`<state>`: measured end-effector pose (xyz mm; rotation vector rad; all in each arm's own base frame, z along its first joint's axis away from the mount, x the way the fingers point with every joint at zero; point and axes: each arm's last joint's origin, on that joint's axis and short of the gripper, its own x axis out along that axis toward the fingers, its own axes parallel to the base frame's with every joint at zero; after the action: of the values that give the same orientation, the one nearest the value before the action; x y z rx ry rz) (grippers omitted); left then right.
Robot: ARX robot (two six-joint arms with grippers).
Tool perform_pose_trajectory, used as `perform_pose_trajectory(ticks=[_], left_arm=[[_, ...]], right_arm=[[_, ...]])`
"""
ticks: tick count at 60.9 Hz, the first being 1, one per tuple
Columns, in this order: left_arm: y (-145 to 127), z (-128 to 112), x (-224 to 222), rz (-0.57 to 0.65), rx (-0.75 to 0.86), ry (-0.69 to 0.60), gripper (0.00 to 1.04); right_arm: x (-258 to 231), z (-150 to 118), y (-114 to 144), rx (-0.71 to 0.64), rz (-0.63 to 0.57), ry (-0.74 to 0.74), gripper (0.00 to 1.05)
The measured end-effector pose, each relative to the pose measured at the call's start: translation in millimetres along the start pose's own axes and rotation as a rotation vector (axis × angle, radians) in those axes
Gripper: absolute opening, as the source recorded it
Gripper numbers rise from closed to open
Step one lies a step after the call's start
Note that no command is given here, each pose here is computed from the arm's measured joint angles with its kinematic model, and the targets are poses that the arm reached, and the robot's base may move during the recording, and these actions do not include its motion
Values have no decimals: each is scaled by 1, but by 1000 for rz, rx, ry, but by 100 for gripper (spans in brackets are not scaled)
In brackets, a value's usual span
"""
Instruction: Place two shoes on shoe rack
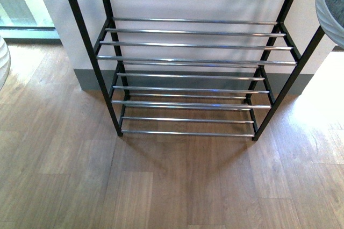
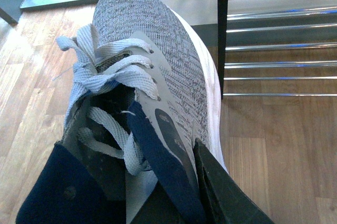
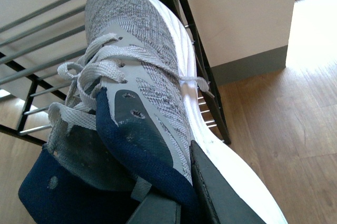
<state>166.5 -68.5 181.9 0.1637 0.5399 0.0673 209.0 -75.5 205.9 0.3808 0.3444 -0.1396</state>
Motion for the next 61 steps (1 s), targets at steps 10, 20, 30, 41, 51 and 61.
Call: perform_pose_trajectory(ticks=[10,20,30,41,51,61], left_arm=[[0,0,0,0,0,0,2],[0,0,0,0,0,0,2],[0,0,0,0,0,0,2],[0,0,0,0,0,0,2],[0,0,0,0,0,0,2],[0,0,0,0,0,0,2]], right_arm=[[0,0,0,0,-1,0,1],[0,0,0,0,0,0,1],[0,0,0,0,0,0,1],[0,0,0,0,0,0,1],[0,0,0,0,0,0,1],[0,0,0,0,0,0,1]])
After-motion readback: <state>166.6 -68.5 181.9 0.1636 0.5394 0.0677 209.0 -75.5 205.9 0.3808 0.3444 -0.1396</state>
